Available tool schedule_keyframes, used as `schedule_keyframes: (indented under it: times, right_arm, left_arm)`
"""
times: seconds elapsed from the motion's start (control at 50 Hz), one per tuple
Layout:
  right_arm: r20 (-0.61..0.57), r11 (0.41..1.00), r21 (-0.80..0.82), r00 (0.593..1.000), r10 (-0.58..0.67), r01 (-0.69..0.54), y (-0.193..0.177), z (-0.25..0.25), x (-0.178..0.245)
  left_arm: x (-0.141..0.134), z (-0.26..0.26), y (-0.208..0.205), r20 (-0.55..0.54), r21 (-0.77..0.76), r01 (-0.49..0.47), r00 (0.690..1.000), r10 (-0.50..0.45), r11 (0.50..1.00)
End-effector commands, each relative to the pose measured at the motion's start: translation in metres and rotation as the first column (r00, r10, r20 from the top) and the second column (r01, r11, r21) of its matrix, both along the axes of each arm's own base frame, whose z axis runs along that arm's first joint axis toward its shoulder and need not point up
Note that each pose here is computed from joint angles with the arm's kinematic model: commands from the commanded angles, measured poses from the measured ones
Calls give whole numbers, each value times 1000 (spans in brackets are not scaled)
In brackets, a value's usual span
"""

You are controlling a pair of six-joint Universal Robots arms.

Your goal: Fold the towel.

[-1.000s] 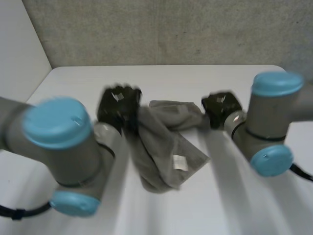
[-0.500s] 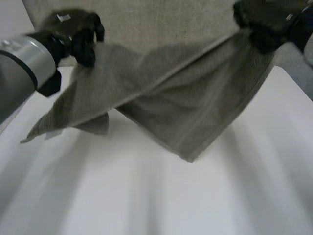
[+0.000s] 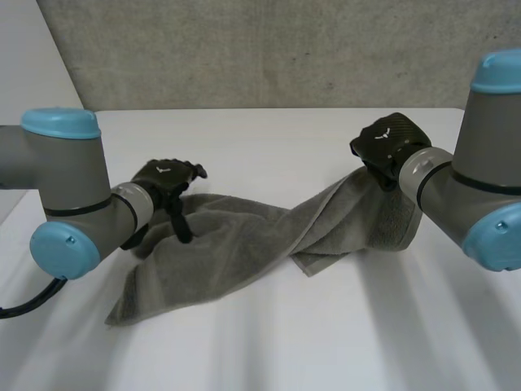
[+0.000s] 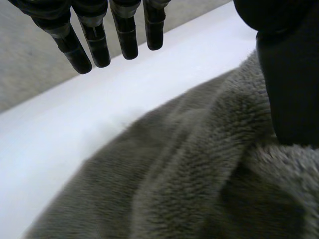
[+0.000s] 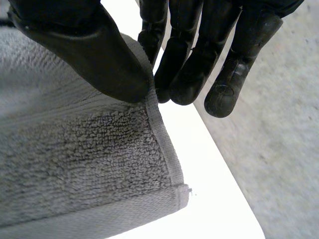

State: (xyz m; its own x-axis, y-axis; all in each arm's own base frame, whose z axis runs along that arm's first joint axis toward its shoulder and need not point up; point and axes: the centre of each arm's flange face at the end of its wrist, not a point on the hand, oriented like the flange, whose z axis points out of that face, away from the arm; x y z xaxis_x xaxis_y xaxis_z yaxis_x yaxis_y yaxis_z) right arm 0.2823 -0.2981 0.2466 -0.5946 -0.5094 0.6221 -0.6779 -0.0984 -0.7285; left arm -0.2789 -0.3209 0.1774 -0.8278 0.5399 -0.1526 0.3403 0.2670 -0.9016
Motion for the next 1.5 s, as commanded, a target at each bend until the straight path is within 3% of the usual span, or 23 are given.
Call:
schedule_keyframes:
  times: [0.02, 0.14, 0.32, 0.54, 0.88, 1.24, 1.5]
  right_arm:
    - [-10, 998, -37, 999, -47, 47, -6, -12, -5]
    - [-22, 998, -16, 998, -56, 55, -5, -29, -8]
    - [-22, 999, -19, 998, -51, 50, -5, -35, -6]
    - [-28, 999, -8, 999, -44, 44, -4, -40, -4]
    - [-37, 999, 11, 999, -33, 33, -1, -48, -3]
    - [-75, 999, 25, 997, -21, 23, 2, -61, -3]
    - [-87, 999, 30, 996, -19, 21, 1, -67, -3]
  left_arm:
    - [19, 34, 6, -4, -111, -107, 994, 107, 988]
    - [35, 43, 45, -8, -134, -117, 993, 117, 984]
    - [64, 27, 119, 43, -49, -115, 992, 117, 992]
    - [72, 3, 158, 49, 62, -40, 998, 37, 997]
    - [72, -26, 119, 54, 78, -84, 995, 80, 993]
    - [56, -39, 56, 119, -93, -74, 989, 84, 993]
    - [53, -38, 35, 190, -211, -45, 978, 86, 976]
